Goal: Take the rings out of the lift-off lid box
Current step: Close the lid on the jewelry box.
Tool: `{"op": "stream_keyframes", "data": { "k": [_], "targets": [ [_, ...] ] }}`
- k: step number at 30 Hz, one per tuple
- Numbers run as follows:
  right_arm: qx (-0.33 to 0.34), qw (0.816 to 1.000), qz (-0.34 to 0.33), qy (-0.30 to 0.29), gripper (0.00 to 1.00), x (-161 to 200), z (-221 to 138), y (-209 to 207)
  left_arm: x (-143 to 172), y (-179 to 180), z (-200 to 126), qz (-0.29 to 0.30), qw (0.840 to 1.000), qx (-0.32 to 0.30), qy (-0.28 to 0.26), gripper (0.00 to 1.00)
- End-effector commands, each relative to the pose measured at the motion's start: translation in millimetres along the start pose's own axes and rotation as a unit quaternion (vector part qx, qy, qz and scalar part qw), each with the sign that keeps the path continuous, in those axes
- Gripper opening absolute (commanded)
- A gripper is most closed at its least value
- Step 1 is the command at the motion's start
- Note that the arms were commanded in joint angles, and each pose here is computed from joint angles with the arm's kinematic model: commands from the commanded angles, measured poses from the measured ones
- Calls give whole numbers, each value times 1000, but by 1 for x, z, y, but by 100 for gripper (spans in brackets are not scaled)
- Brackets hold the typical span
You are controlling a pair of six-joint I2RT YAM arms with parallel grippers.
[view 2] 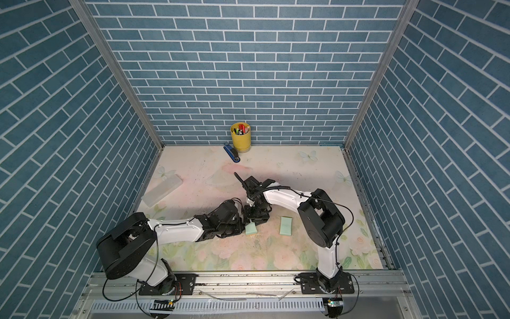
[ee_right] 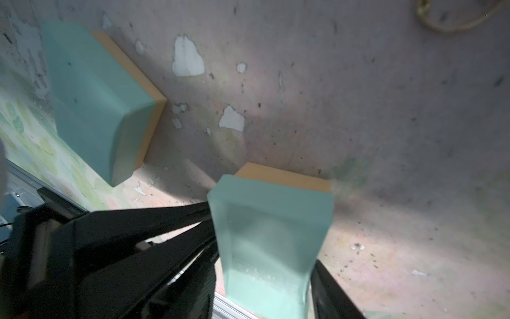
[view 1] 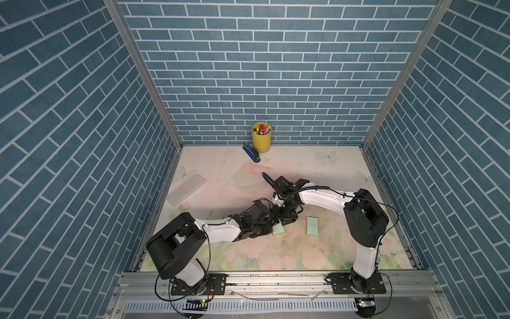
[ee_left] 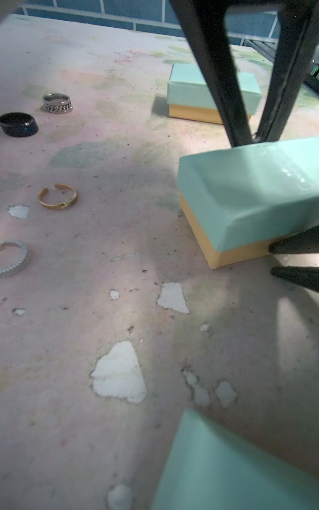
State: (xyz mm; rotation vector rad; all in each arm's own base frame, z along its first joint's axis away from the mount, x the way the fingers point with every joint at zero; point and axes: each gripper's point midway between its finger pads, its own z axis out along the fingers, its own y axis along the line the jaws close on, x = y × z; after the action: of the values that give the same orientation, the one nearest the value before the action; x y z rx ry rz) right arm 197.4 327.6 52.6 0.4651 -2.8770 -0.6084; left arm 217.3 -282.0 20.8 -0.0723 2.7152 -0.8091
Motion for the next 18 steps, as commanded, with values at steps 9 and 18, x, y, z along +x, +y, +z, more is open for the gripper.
{"op": "stream_keyframes", "data": {
  "k": [9,18],
  "targets": [
    [12,1000,-11,-9,67,12,-19,-9,4,22,-24,21,998,-54,-1,22],
    [-9,1000,-20,-15,52,10,-22,-15,-8,-9,-47,71,997,-9,-15,39]
  ]
}}
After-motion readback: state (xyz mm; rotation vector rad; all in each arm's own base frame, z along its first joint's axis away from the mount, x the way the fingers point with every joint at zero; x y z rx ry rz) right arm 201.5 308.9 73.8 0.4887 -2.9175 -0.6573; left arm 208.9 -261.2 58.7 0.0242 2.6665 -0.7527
